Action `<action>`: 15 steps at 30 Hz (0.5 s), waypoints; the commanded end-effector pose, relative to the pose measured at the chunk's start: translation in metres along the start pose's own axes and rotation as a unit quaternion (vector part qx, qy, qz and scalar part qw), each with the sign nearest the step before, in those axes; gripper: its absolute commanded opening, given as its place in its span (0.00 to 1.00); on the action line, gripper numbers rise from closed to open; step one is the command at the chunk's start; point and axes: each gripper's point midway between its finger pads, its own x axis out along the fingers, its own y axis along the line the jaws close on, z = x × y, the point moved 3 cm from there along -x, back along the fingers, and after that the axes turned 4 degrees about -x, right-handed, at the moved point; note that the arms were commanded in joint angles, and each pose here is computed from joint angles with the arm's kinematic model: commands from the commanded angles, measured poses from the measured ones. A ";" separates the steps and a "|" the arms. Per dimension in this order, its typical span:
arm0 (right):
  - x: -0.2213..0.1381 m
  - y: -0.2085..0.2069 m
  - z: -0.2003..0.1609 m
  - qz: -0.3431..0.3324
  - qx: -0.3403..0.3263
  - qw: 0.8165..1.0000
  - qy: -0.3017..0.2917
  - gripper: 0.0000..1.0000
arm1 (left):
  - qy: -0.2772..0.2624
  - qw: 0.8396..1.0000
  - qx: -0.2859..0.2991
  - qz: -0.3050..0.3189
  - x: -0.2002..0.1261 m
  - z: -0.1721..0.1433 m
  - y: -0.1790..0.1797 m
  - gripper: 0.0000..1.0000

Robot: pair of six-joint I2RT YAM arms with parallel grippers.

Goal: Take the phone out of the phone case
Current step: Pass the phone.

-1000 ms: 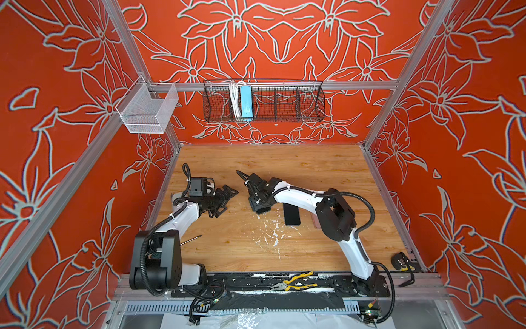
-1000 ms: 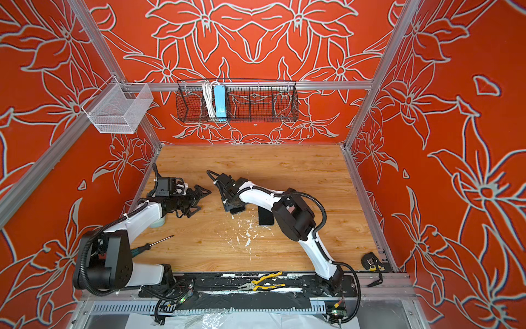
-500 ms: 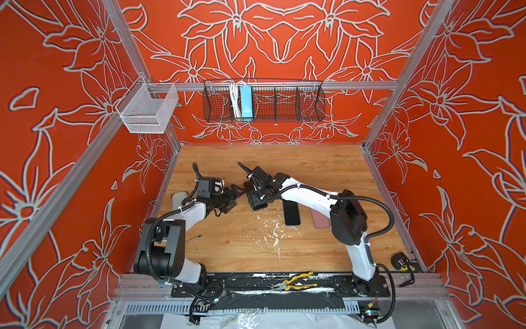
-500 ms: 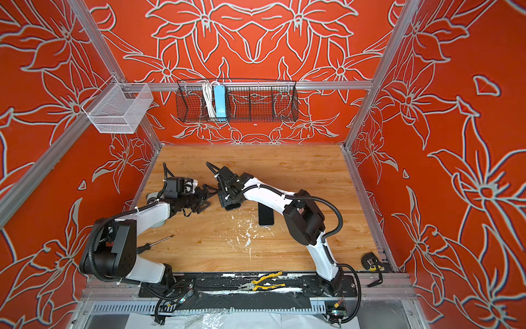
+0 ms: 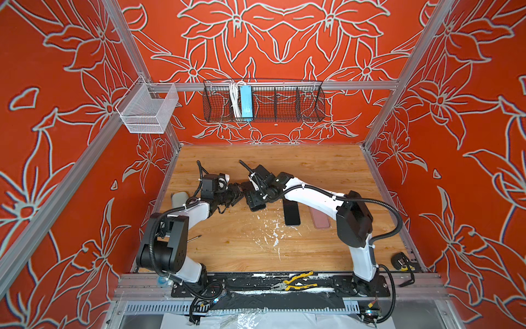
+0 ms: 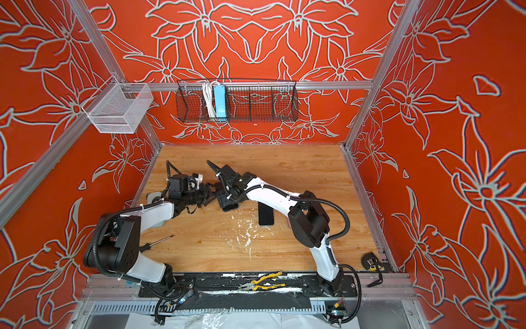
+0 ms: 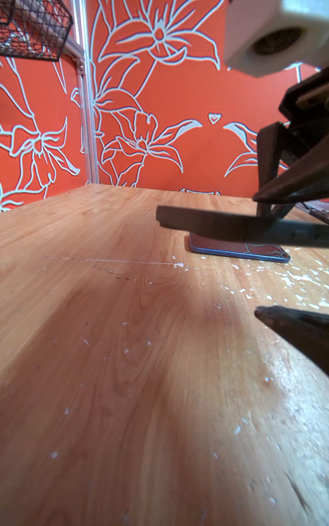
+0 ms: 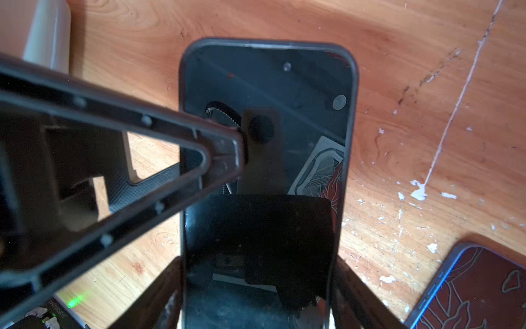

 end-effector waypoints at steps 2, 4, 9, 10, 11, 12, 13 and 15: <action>-0.025 0.012 0.011 0.023 -0.004 0.999 -0.030 0.60 | -0.001 1.000 0.008 -0.016 0.003 0.003 -0.006 0.39; -0.025 0.012 0.010 0.024 -0.004 0.999 -0.030 0.60 | -0.002 1.000 0.008 -0.019 0.003 0.003 -0.007 0.36; -0.029 0.014 0.010 0.029 -0.004 0.999 -0.033 0.59 | -0.002 1.000 0.011 -0.025 0.005 0.004 -0.008 0.31; -0.029 0.014 0.009 0.030 -0.005 0.999 -0.032 0.59 | -0.002 1.000 0.011 -0.028 0.005 0.004 -0.008 0.31; -0.029 0.014 0.008 0.031 -0.005 0.999 -0.031 0.59 | -0.003 0.999 0.011 -0.033 0.006 0.005 -0.009 0.31; -0.030 0.015 0.008 0.031 -0.005 0.999 -0.032 0.59 | -0.003 0.999 0.010 -0.039 0.007 0.005 -0.010 0.31; -0.031 0.015 0.008 0.030 -0.006 0.999 -0.033 0.59 | -0.003 0.999 0.009 -0.044 0.007 0.006 -0.011 0.31; -0.030 0.015 0.006 0.030 -0.006 0.999 -0.031 0.59 | -0.002 0.999 0.004 -0.049 0.009 0.007 -0.011 0.29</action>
